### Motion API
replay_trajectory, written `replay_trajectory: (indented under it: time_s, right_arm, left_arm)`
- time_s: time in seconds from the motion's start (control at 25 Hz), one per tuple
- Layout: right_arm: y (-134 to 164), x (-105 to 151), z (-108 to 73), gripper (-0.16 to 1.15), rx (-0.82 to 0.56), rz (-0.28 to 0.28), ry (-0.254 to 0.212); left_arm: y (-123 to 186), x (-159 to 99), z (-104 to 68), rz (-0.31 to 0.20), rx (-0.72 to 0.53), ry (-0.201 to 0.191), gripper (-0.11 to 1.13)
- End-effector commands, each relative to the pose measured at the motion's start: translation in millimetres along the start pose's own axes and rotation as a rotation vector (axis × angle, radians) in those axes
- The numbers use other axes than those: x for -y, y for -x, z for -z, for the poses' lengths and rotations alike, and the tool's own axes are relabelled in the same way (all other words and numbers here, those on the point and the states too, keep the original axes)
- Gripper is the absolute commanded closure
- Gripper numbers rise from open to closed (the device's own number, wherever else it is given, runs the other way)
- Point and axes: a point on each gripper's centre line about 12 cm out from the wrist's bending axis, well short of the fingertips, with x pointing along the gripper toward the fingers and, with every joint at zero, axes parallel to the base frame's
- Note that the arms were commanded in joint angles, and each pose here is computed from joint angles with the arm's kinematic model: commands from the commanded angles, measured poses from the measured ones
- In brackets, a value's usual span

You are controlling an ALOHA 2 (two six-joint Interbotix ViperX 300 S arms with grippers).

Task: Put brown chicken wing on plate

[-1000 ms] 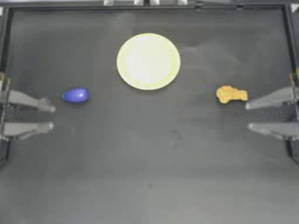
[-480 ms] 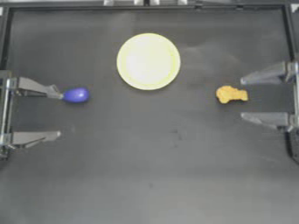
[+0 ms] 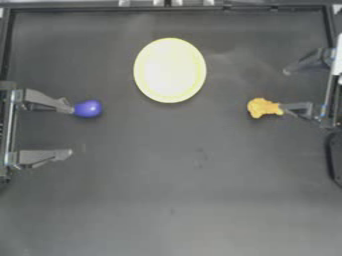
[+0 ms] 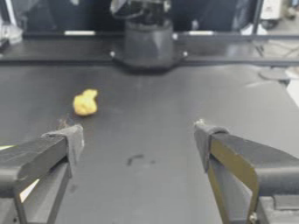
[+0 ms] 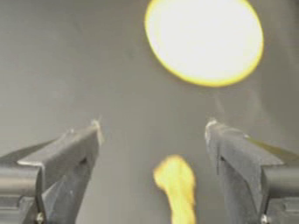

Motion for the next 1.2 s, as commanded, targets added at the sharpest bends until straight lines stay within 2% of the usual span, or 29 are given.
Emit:
replay_trajectory:
  time_s: [0.04, 0.12, 0.36, 0.64, 0.92, 1.2]
  right_arm:
    - [-8, 3, -5.8, -0.02, -0.073, 0.003, 0.016]
    - [-17, 7, -2.0, -0.02, -0.121, 0.005, 0.033]
    - [-34, 21, 9.8, -0.02, -0.198, 0.001, -0.005]
    - [-56, 34, 29.6, -0.02, -0.278, -0.014, -0.009]
    - [-81, 36, 42.7, -0.02, -0.318, -0.015, 0.003]
    - [-102, 34, 49.2, -0.02, -0.355, -0.046, 0.020]
  left_arm:
    - [-4, -1, -6.9, -0.005, 0.009, 0.005, -0.01]
    - [-4, -2, -5.1, -0.008, 0.006, 0.005, -0.01]
    - [-6, -3, -5.0, -0.013, 0.000, 0.007, -0.01]
    - [-10, -3, -2.2, -0.016, -0.019, 0.007, -0.01]
    - [-10, -4, -2.5, -0.017, -0.019, 0.008, -0.01]
    - [-11, -4, -3.5, -0.018, -0.019, 0.011, -0.01]
